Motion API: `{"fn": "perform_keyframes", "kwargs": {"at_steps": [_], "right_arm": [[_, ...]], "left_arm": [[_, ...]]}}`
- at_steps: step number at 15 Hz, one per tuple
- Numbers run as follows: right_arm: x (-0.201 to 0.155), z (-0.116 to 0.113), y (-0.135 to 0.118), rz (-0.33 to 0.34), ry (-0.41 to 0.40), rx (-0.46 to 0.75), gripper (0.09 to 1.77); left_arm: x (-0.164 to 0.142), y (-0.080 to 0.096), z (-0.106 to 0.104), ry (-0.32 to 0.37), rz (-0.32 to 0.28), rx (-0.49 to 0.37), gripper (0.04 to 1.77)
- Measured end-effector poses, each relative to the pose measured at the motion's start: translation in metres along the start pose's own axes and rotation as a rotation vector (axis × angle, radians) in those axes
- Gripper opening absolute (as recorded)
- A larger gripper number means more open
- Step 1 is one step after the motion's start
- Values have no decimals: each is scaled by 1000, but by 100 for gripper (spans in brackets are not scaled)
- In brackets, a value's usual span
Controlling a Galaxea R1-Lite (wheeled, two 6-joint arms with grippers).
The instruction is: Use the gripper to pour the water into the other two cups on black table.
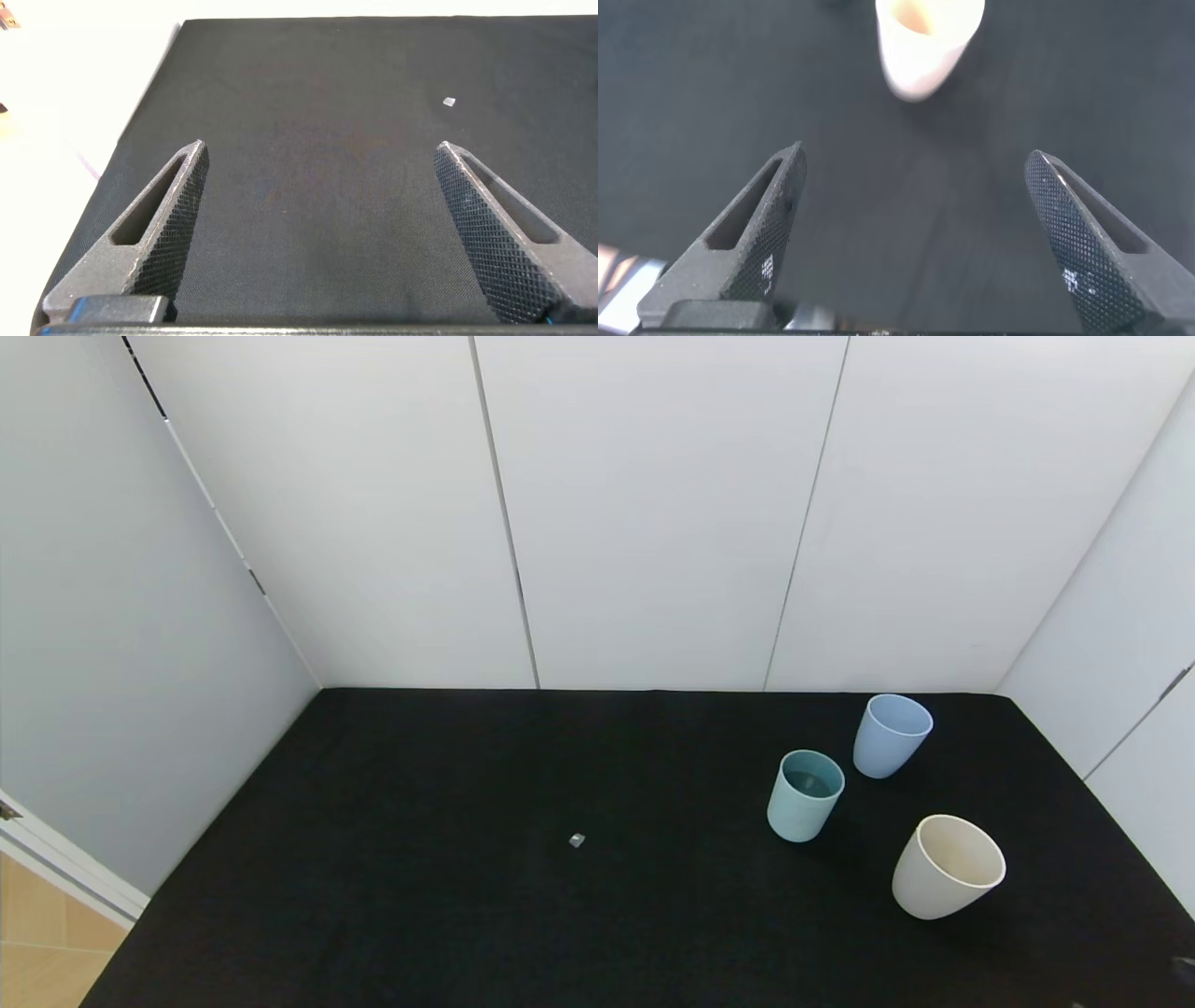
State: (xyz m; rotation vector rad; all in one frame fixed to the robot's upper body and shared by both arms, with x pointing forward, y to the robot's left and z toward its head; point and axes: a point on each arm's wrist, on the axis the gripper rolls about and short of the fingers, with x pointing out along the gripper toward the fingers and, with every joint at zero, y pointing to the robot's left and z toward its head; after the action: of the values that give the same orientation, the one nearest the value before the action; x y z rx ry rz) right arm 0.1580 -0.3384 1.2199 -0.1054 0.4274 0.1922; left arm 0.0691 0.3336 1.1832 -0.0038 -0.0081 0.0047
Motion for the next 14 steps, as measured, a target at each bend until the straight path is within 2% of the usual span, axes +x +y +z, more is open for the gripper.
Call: {"fn": "perform_keyframes", "kwargs": {"at_steps": [2, 6, 9, 11, 12, 14], "right_arm": [[-20, -9, 7, 2, 0, 22, 170], [-51, -28, 20, 7, -65, 16, 170], [-59, -34, 23, 18, -128, 24, 170], [-64, -39, 25, 52, -150, 3, 170], [-67, -42, 25, 54, -146, -1, 170], [-73, -45, 26, 48, -189, -8, 170]], "left_arm": [[0, 0, 0, 0, 0, 0, 172], [0, 0, 0, 0, 0, 0, 172], [0, 0, 0, 0, 0, 0, 172], [0, 0, 0, 0, 0, 0, 172], [0, 0, 0, 0, 0, 0, 172], [0, 0, 0, 0, 1, 0, 172]]}}
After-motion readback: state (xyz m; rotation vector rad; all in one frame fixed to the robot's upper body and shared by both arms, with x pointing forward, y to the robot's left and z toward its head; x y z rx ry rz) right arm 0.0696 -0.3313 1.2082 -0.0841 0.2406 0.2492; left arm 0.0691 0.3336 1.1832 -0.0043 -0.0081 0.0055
